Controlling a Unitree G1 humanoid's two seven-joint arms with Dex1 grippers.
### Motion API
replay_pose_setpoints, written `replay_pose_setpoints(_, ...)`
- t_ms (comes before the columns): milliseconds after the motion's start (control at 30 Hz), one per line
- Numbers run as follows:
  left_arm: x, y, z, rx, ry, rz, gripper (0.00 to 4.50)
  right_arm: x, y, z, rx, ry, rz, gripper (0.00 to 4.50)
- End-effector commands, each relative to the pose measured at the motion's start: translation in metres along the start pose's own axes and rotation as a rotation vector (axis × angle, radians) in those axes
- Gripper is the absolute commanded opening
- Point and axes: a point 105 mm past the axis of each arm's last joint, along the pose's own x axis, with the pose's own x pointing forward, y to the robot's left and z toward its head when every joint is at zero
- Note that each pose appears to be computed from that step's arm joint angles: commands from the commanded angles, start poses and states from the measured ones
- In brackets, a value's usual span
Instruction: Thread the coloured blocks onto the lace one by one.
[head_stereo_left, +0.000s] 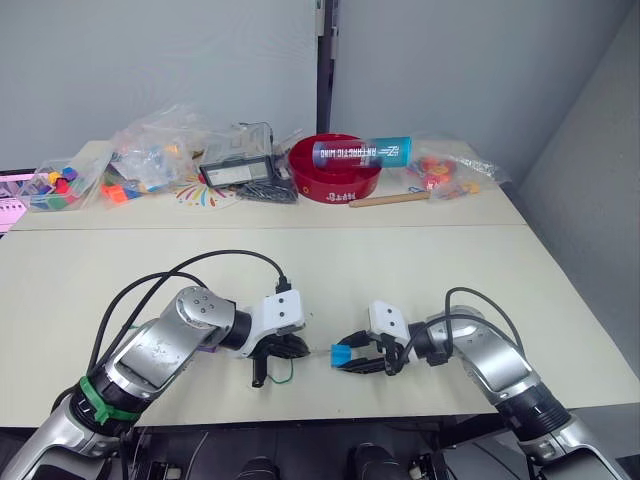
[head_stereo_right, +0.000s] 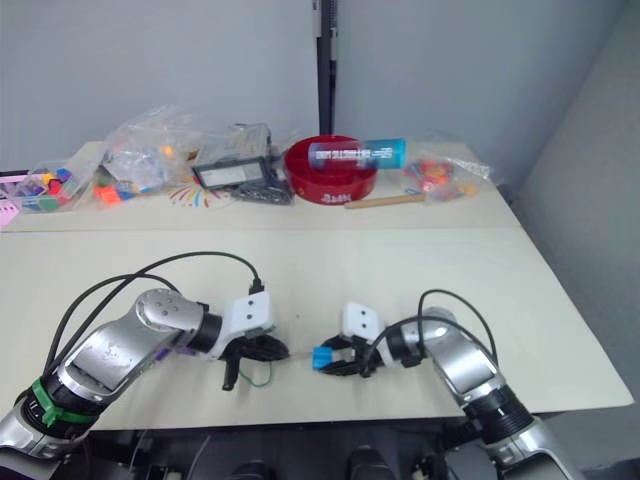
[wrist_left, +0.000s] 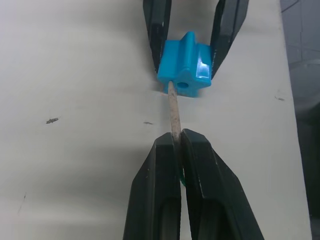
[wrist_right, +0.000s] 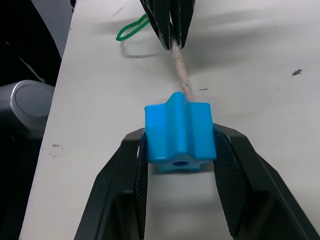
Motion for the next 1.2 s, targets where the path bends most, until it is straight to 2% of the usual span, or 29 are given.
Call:
replay_pose_setpoints(33,0.014,-0.007,0.017,0.046,-0.081,-0.047,0.0,0.007,0.002,0.004,0.007,-0.013,-0.003,1.33)
replay_pose_setpoints(300,0.02,-0.009,0.031,0.068,-0.142,-0.079,0.0,0.008,0.0,0.0,0.021,0.0,-0.028,1.33)
replay_pose_setpoints(700,0.002,0.0,0.013,0.051,-0.075,-0.013,0.0,-0.01,-0.002,-0.01,0.062,-0.021,-0.08,1.33)
replay_pose_setpoints(1000,-0.004,-0.009,0.014,0.042,-0.074,-0.012,0.0,-0.015,-0.001,-0.024,0.087,-0.012,-0.094,1.33)
replay_pose_setpoints(1200,-0.008,-0.009,0.006,0.028,-0.037,0.012,0.0,-0.014,0.003,-0.033,0.1,-0.006,-0.077,1.33)
